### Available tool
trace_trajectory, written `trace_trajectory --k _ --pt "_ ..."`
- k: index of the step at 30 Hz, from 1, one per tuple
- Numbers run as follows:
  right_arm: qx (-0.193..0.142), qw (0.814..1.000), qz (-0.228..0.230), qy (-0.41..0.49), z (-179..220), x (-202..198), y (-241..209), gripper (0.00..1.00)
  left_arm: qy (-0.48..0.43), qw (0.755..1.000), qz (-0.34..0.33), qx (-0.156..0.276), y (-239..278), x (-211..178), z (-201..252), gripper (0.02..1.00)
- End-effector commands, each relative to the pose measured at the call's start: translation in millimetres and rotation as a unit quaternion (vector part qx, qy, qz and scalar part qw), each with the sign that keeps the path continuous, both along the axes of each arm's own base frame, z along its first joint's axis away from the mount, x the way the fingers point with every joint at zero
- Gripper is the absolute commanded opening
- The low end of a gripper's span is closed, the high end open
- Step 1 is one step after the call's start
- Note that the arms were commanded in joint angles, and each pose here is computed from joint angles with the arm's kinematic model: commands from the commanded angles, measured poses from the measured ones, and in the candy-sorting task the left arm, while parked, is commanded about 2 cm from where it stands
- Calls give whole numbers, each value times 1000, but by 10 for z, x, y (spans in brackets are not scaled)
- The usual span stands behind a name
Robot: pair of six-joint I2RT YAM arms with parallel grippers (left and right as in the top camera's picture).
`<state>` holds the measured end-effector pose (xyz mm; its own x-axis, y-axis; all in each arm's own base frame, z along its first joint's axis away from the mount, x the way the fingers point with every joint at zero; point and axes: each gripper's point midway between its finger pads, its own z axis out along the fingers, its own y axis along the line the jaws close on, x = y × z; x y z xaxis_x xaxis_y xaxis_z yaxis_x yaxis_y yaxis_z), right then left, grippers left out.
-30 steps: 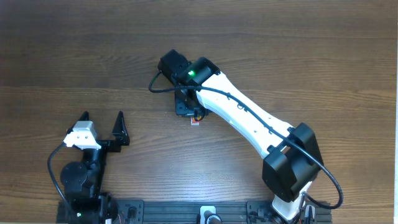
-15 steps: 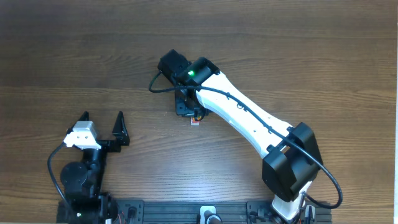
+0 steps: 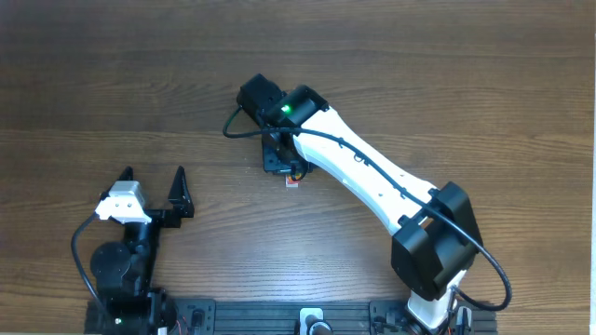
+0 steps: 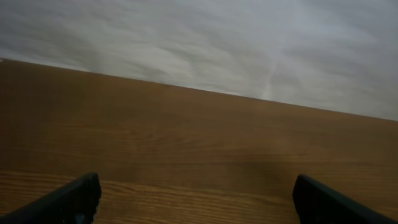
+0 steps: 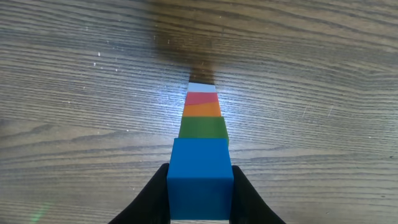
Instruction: Stack Cubes
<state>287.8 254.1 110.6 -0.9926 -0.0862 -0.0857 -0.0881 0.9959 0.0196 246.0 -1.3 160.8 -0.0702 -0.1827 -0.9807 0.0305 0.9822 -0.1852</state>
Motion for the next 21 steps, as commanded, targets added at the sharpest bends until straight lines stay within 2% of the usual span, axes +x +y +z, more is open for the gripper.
trace_trajectory --k 1,5,7,11,14,21 --pt "-10 1000 -8 -1 -63 53 -25 112 -1 1000 -4 7 -7 -2 -10 998" --pt "-9 1000 -8 -2 -63 58 -22 121 -1 1000 -4 7 -7 -2 -10 998" --pt "-9 1000 -8 -1 -63 58 -21 156 -2 1000 -4 7 -7 -3 -8 1000" --pt "-9 1000 -8 -2 -63 59 -21 332 -1 1000 -4 7 -7 -2 -10 998" --pt "-9 1000 -7 -2 -63 60 -20 507 -1 1000 -4 7 -7 -2 -10 998" --pt "-7 1000 -8 -5 -61 79 -14 706 -2 1000 -4 7 -7 -3 -8 1000"
